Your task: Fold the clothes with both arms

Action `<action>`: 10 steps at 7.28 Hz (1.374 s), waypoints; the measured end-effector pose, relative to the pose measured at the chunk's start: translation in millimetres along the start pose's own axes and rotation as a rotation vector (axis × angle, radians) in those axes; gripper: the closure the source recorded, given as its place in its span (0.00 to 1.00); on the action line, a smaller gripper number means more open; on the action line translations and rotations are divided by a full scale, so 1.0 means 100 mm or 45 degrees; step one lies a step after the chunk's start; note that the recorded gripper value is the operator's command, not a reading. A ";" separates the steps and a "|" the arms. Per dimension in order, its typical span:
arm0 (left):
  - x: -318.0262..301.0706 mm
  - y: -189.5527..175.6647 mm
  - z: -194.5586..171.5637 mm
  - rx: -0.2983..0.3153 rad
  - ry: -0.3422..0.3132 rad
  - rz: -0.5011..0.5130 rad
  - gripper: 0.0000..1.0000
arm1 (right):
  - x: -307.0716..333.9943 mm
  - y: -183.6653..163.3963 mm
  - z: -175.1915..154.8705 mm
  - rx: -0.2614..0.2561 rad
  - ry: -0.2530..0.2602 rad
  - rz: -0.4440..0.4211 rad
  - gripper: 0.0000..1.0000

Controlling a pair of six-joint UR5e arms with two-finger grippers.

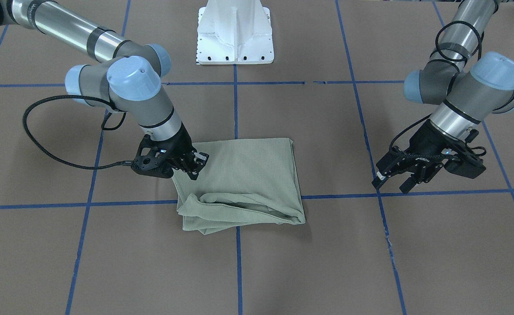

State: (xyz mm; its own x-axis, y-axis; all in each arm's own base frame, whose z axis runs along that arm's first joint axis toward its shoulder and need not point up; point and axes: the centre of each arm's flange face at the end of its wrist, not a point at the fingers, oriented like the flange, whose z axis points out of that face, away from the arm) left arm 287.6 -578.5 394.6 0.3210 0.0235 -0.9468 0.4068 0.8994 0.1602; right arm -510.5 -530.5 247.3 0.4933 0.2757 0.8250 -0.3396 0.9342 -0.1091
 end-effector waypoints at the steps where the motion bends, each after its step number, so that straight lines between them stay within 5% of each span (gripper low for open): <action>1: -0.03 0.01 0.00 -0.002 -0.004 -0.002 0.00 | -0.17 0.03 0.14 0.011 0.025 -0.008 1.00; 6: -0.06 0.03 0.00 -0.003 -0.008 -0.003 0.00 | -0.39 -0.10 0.64 0.069 0.146 -0.062 1.00; 10: -0.07 0.03 -0.02 0.004 -0.010 -0.006 0.00 | -0.28 -1.21 0.57 0.156 0.258 -0.131 1.00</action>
State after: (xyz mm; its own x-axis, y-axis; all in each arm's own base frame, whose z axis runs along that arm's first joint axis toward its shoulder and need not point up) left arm 285.0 -575.4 401.6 0.3262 0.0158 -0.9452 0.4109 0.8981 0.1569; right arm -529.1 -664.6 269.2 0.6763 0.2321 0.6991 -0.3677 0.9287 0.0474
